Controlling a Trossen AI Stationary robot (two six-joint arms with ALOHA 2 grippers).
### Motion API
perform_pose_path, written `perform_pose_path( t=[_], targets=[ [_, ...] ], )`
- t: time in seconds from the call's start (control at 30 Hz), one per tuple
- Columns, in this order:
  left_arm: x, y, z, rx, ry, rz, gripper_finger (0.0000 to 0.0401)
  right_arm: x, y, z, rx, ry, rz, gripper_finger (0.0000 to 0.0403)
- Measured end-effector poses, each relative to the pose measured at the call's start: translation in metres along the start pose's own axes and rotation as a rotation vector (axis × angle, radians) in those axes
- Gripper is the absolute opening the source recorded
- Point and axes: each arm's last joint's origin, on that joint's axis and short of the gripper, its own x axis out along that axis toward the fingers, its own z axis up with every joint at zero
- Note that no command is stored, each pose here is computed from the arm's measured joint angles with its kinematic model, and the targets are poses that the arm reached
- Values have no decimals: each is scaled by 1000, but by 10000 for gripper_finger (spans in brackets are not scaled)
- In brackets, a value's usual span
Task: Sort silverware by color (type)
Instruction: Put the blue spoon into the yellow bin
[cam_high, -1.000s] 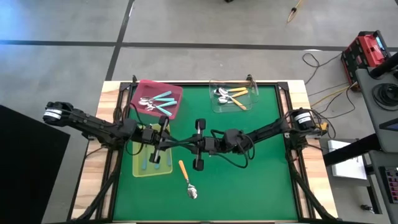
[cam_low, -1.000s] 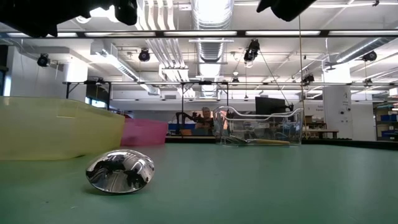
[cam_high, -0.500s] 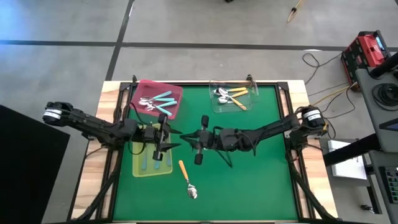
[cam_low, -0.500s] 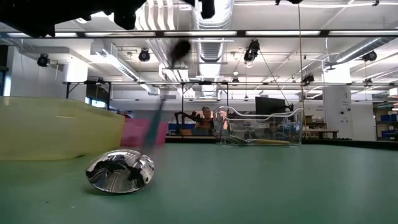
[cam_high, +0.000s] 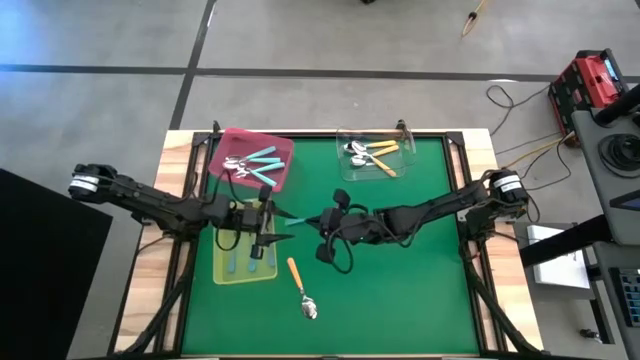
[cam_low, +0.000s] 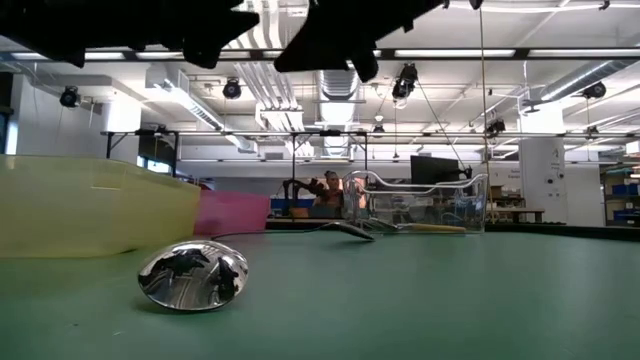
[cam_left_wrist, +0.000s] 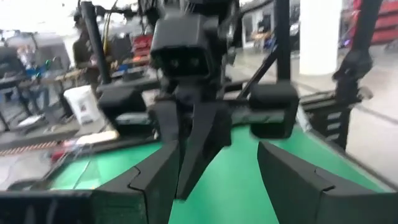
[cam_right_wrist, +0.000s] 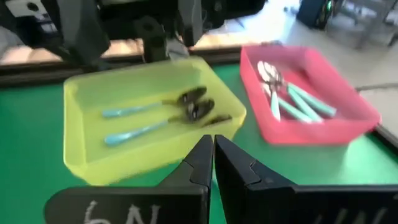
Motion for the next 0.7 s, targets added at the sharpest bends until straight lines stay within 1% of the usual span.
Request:
perform_pose_path(
  t=[0.17, 0.3, 0.5, 0.6, 0.7],
  targets=[
    [3, 3, -10, 2, 92, 72, 201, -3, -2, -4, 35, 61, -12, 9],
    [14, 5, -17, 7, 141, 85, 197, -11, -4, -2, 38, 93, -16, 9],
    [41, 11, -39, 32, 317, 92, 184, -24, -2, 2, 19, 114, -2, 9],
    [53, 15, -52, 38, 417, 101, 181, -29, 0, 2, 5, 130, 5, 9],
    [65, 20, -64, 37, 486, 112, 180, -33, 2, -1, -13, 157, 10, 9]
  ],
)
